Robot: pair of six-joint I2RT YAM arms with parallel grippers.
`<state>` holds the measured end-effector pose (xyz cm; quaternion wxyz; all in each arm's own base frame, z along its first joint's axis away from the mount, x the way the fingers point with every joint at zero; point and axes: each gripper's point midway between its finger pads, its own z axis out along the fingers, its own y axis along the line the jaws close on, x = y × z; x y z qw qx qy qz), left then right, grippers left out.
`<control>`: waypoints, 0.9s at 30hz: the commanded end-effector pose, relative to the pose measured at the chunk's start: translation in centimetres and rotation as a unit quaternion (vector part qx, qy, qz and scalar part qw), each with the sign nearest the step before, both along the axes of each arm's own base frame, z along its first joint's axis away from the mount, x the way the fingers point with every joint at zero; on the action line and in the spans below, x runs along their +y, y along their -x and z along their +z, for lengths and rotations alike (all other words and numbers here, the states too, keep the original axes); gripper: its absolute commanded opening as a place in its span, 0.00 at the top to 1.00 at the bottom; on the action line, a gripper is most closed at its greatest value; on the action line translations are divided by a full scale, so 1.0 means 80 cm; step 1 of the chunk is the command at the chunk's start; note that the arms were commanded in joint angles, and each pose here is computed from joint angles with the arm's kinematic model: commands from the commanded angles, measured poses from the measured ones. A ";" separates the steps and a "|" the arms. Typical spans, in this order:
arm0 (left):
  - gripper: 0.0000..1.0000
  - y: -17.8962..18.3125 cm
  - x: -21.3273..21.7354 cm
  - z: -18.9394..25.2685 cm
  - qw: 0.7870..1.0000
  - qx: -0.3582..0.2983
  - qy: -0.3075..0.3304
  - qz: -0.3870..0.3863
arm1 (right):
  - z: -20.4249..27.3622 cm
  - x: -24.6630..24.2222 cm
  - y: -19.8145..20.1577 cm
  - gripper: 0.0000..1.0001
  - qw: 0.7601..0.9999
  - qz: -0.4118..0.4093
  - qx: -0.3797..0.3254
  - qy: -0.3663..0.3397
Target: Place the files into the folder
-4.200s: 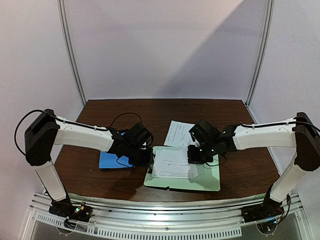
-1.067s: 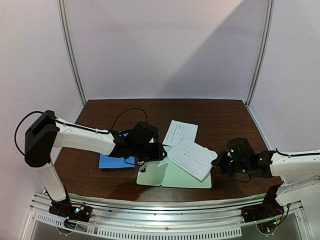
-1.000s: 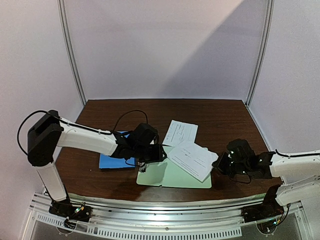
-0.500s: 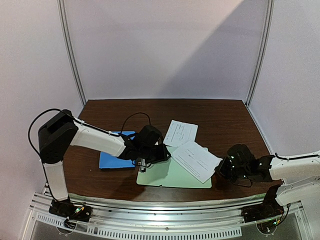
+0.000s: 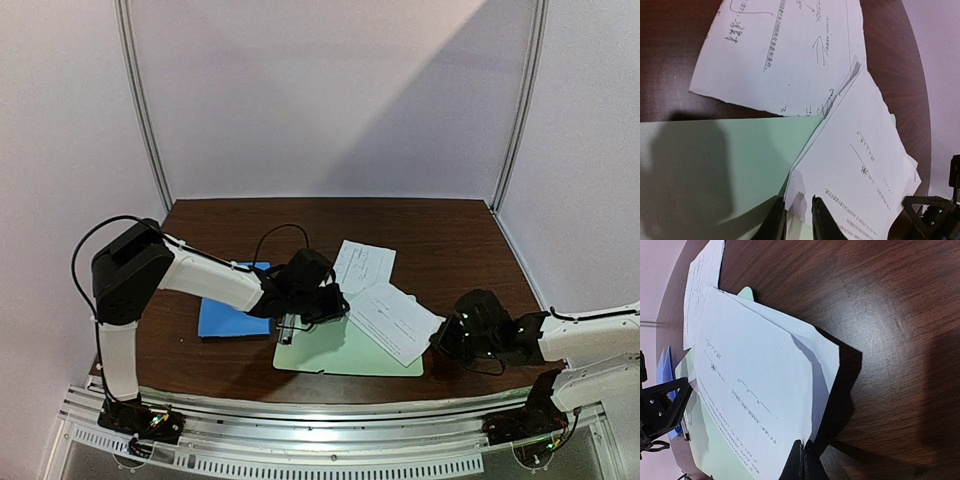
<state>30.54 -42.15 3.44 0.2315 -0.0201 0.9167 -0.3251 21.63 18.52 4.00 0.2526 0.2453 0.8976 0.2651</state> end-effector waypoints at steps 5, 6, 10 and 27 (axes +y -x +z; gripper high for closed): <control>0.94 -0.011 0.001 -0.026 1.000 0.014 -0.011 0.010 | -0.008 -0.005 0.002 1.00 1.000 -0.006 0.004 0.002; 0.98 -0.012 0.000 -0.026 1.000 0.014 -0.010 0.010 | -0.009 -0.005 0.002 1.00 1.000 -0.006 0.005 0.002; 1.00 -0.016 -0.003 -0.025 1.000 0.009 -0.005 0.009 | -0.009 -0.005 0.002 1.00 1.000 -0.006 0.004 0.003; 1.00 -0.025 -0.009 0.091 0.984 -0.146 -0.034 -0.097 | 0.041 -0.013 -0.022 0.22 0.978 0.122 -0.093 0.143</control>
